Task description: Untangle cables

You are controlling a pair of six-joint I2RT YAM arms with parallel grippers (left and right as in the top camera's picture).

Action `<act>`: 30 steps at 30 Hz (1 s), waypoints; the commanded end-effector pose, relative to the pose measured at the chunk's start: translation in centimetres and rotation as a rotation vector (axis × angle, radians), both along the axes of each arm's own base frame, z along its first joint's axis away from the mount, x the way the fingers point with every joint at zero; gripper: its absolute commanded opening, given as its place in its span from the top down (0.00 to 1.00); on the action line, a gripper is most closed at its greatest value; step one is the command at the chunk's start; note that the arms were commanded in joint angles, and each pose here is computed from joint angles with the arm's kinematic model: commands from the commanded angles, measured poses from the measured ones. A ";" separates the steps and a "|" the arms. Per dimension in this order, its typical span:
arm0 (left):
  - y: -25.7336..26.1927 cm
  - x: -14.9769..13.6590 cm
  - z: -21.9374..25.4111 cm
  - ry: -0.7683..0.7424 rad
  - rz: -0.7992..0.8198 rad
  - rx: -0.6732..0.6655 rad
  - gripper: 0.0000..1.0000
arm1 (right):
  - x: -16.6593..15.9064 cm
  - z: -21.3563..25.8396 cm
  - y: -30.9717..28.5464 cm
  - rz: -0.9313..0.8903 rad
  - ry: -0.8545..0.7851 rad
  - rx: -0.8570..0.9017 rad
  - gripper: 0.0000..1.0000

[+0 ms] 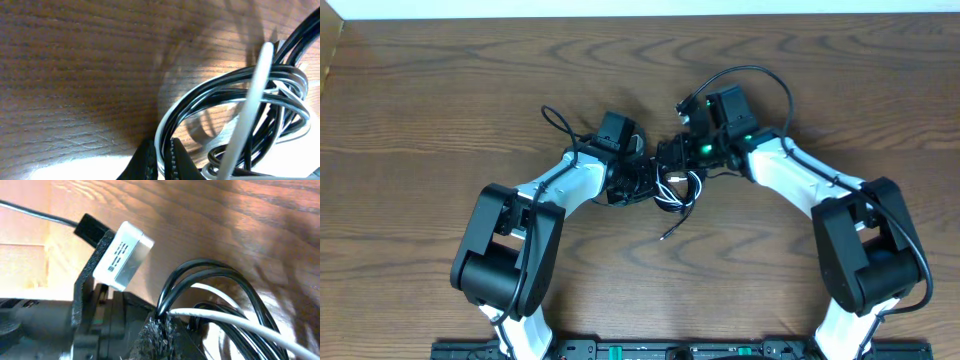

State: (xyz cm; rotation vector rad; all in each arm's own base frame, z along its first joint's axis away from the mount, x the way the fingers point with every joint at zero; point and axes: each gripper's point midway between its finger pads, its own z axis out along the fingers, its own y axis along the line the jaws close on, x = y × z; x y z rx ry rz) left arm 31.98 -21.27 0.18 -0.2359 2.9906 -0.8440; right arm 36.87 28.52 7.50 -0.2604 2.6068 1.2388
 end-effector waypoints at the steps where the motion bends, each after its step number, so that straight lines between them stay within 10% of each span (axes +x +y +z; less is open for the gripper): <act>1: 0.7 -1.3 -2.2 0.051 -0.018 0.051 0.92 | -0.3 2.9 0.6 0.076 -0.044 0.099 0.99; 14: 1.3 -1.0 -2.4 0.045 -0.004 0.076 0.92 | -1.2 10.8 -0.6 0.362 -0.233 0.510 0.99; 30: 1.3 -1.0 -2.4 0.045 -0.004 0.076 0.92 | 3.2 14.8 -6.2 0.237 -0.275 0.588 0.99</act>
